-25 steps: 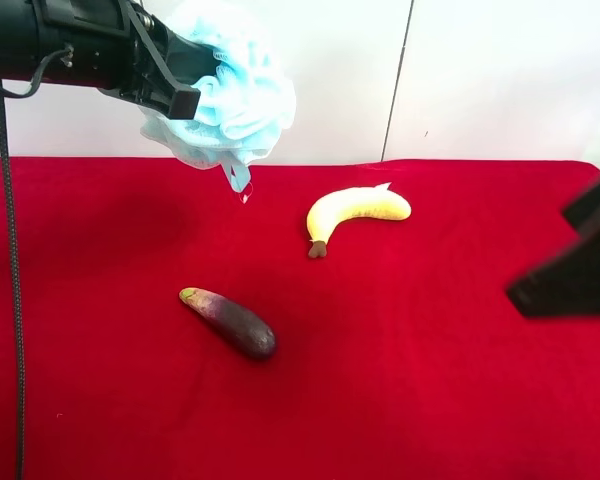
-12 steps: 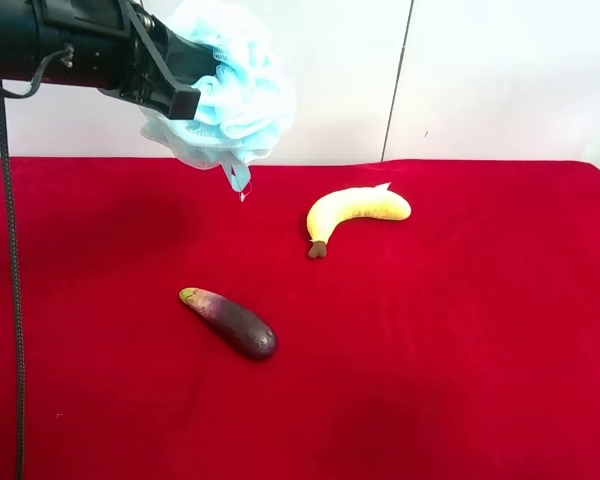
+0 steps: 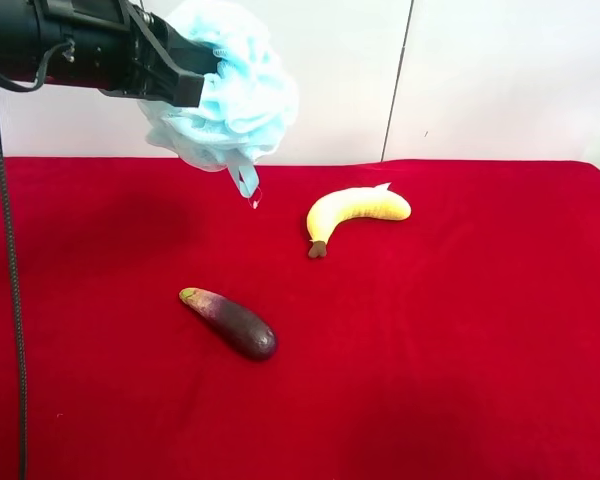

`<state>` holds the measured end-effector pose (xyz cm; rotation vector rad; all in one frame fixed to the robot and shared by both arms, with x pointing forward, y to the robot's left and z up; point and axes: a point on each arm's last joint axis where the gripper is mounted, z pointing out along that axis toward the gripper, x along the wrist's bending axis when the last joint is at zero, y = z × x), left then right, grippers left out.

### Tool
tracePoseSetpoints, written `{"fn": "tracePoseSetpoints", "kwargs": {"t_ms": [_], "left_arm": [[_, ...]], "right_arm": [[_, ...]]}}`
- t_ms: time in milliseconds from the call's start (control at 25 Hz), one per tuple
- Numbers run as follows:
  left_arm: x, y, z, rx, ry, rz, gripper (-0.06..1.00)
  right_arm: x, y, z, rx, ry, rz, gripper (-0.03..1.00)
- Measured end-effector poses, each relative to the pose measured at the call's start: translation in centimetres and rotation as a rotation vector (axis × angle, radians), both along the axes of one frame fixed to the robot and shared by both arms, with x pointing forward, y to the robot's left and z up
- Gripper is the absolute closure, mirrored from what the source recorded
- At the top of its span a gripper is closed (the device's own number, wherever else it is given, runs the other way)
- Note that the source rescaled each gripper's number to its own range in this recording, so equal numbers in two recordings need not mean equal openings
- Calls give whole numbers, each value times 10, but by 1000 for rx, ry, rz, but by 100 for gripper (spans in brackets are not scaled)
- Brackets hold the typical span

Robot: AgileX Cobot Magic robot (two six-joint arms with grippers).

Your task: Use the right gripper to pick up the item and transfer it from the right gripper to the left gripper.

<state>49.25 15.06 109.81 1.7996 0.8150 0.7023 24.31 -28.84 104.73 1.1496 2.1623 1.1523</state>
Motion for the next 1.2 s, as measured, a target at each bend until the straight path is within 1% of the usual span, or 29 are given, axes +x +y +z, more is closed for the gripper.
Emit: {"fn": "tracePoseSetpoints", "kwargs": {"t_ms": [120, 200, 360, 520, 600, 680, 720, 800, 840, 920, 960, 1000, 1040, 1200], "left_arm": [[2, 0, -3, -6, 17, 9, 94], [9, 2, -10, -4, 47, 26, 94], [31, 12, -33, -9, 158, 66, 94], [58, 15, -45, -13, 266, 37, 94], [69, 13, -50, 15, 317, 6, 94], [81, 10, -57, 50, 382, -5, 94], [85, 9, -62, 90, 414, -15, 94], [96, 8, -73, 160, 494, -4, 94], [100, 8, -78, 183, 539, 7, 94], [109, 10, -91, 264, 606, 32, 94], [113, 11, -97, 287, 635, 46, 94], [116, 12, -101, 314, 649, 54, 94], [120, 12, -104, 326, 655, 62, 94], [131, 10, -111, 325, 630, 86, 94]], "right_arm": [[1, 0, 0, 7, -3, -15, -3], [1, -1, 0, 7, -2, -20, -3], [1, -1, 0, 5, -3, -22, -3], [1, -1, 0, 5, -3, -22, -3], [1, -1, 0, 5, -3, -22, -3], [1, -1, 0, 6, -3, -22, -3], [1, -1, 0, 7, -2, -24, -3], [1, -1, 0, 9, 0, -26, -3], [1, -1, 0, 10, 0, -26, -3], [2, -1, 0, 8, -1, -27, -3], [2, -1, 0, 7, -1, -28, -3], [2, -1, 0, 6, -2, -29, -3], [2, -1, 0, 5, -3, -29, -3], [2, -1, 0, 5, -3, -29, -3]]}}
